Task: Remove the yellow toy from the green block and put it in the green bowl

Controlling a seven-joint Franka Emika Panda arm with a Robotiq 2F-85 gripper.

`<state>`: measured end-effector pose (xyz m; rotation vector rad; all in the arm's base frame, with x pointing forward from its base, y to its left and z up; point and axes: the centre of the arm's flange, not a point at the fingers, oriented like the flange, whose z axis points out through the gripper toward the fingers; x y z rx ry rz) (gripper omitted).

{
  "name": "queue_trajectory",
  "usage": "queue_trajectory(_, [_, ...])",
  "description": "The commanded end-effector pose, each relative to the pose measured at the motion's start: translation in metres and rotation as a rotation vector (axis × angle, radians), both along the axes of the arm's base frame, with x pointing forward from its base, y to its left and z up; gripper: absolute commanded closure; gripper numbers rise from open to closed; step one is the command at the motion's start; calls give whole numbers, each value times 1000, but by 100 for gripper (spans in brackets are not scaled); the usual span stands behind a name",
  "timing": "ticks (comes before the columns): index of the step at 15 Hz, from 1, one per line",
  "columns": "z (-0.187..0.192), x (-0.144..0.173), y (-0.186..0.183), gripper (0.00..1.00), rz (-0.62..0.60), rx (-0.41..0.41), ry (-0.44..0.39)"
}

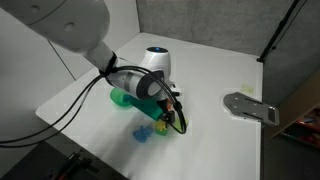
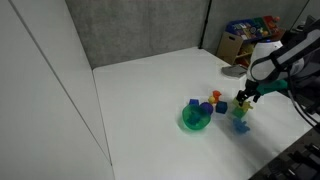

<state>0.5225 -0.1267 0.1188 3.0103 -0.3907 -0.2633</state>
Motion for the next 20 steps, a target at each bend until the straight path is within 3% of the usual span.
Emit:
queue_trajectory(1, [-9, 7, 0, 10, -4, -48, 5])
queue_trajectory(2, [-11, 7, 1, 26, -1, -53, 11])
queue_trajectory(8, [-3, 9, 4, 74, -4, -74, 17])
queue_trajectory(14, [38, 17, 19, 87, 13, -65, -3])
queue_trajectory(20, [105, 38, 77, 88, 93, -74, -39])
